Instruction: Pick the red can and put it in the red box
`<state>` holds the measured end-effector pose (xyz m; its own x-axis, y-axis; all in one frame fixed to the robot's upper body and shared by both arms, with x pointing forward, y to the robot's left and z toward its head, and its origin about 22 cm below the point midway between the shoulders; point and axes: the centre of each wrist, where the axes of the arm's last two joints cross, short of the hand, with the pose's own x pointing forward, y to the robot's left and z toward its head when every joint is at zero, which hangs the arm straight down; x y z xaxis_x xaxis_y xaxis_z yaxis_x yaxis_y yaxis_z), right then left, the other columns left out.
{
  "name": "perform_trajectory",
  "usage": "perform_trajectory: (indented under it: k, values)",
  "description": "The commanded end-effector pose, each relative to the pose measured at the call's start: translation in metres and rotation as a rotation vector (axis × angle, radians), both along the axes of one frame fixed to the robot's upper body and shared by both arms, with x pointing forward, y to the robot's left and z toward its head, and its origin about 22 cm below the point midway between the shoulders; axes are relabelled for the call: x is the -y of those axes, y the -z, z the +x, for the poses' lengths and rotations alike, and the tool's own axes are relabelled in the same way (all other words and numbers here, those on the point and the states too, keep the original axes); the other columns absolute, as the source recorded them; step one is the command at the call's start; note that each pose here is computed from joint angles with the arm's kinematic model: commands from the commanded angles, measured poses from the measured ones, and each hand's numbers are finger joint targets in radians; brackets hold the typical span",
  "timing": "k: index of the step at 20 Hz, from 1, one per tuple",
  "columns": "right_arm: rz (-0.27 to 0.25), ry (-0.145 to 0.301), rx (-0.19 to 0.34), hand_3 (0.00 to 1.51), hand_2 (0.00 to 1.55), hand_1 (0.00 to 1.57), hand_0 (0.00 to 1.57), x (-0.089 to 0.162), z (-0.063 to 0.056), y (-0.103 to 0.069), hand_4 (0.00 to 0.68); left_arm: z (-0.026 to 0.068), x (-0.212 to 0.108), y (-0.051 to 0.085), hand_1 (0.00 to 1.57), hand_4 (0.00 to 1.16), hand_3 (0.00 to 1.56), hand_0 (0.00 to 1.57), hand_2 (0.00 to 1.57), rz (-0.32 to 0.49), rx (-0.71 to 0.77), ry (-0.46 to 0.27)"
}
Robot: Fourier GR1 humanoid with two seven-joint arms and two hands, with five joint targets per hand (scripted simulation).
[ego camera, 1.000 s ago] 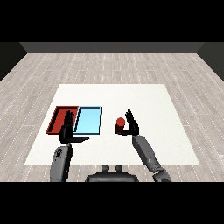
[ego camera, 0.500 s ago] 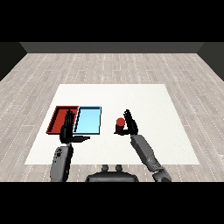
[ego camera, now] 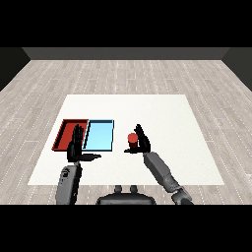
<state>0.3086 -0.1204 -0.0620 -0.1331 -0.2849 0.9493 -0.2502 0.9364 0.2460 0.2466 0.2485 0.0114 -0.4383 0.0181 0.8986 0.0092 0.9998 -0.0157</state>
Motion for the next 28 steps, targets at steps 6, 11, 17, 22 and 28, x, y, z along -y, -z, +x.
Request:
perform_trajectory:
  k: [6,11,17,22,28]
  values:
    - [-0.048,0.023,-0.012,0.00,0.00,0.00,0.00,0.000,0.020,-0.013,0.000,-0.0002,-0.015,-0.011,0.00,0.00,0.00,0.00,0.00,-0.002,0.009,0.010]
    - [-0.118,0.063,-0.085,0.00,0.00,0.00,0.00,-0.018,0.015,-0.017,0.000,-0.0164,0.000,-0.005,0.00,0.00,0.00,0.00,0.00,0.009,-0.002,0.019]
    - [-0.213,0.185,-0.143,1.45,1.50,1.57,1.57,-0.010,0.019,-0.008,0.574,0.0114,0.011,-0.003,0.00,0.00,0.00,0.00,0.00,0.016,-0.014,-0.019]
    - [-0.252,0.183,-0.174,1.43,1.49,1.57,1.57,-0.010,0.014,0.000,0.570,0.0065,-0.008,-0.017,0.00,0.00,0.00,0.00,0.00,0.016,0.016,-0.008]
    - [-0.258,0.179,-0.184,1.43,1.49,1.57,1.57,-0.014,0.017,-0.006,0.577,-0.0018,0.013,0.006,0.00,0.00,0.00,0.00,0.00,0.033,0.011,-0.019]
